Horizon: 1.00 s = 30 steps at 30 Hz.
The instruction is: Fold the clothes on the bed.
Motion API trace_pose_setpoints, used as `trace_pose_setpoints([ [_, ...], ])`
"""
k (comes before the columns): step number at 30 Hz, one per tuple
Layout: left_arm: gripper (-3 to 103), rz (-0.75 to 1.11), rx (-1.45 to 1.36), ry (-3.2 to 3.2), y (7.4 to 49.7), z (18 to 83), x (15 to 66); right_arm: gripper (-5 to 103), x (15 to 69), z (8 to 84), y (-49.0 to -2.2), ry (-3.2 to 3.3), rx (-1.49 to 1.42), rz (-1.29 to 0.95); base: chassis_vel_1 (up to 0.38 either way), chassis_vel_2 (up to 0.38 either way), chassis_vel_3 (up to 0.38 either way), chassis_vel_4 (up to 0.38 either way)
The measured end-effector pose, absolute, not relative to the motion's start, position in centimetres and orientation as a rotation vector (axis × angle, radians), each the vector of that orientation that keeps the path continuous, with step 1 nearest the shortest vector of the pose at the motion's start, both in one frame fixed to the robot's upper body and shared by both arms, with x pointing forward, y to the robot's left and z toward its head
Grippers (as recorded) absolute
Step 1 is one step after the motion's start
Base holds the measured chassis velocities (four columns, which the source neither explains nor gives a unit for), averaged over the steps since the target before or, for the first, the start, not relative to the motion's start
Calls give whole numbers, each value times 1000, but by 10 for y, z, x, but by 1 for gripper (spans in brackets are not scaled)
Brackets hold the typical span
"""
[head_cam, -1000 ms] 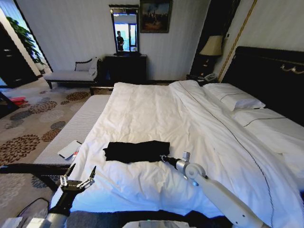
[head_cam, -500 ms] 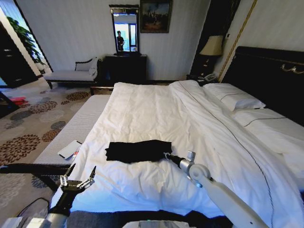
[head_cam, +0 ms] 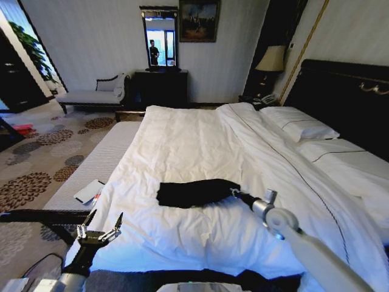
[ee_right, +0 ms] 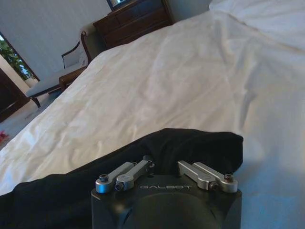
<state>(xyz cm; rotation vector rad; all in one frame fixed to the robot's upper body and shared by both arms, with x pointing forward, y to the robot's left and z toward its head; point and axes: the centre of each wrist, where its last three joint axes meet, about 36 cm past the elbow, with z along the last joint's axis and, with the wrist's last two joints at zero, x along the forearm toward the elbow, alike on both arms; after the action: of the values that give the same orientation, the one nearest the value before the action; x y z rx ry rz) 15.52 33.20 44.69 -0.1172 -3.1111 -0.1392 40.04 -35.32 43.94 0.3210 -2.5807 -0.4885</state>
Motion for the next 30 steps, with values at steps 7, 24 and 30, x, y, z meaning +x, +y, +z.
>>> trace_pose_setpoints([
  [7,100,-139,-117,-3111,332,447,155,7,406,444,-320,-2647,461,-276,0,0,0,0],
  [24,100,-139,-117,-3111,332,447,155,7,412,447,-264,-2636,943,346,0,0,0,0],
  [30,100,-139,-117,-3111,332,447,155,7,445,458,-221,-2618,1101,443,0,0,0,0],
])
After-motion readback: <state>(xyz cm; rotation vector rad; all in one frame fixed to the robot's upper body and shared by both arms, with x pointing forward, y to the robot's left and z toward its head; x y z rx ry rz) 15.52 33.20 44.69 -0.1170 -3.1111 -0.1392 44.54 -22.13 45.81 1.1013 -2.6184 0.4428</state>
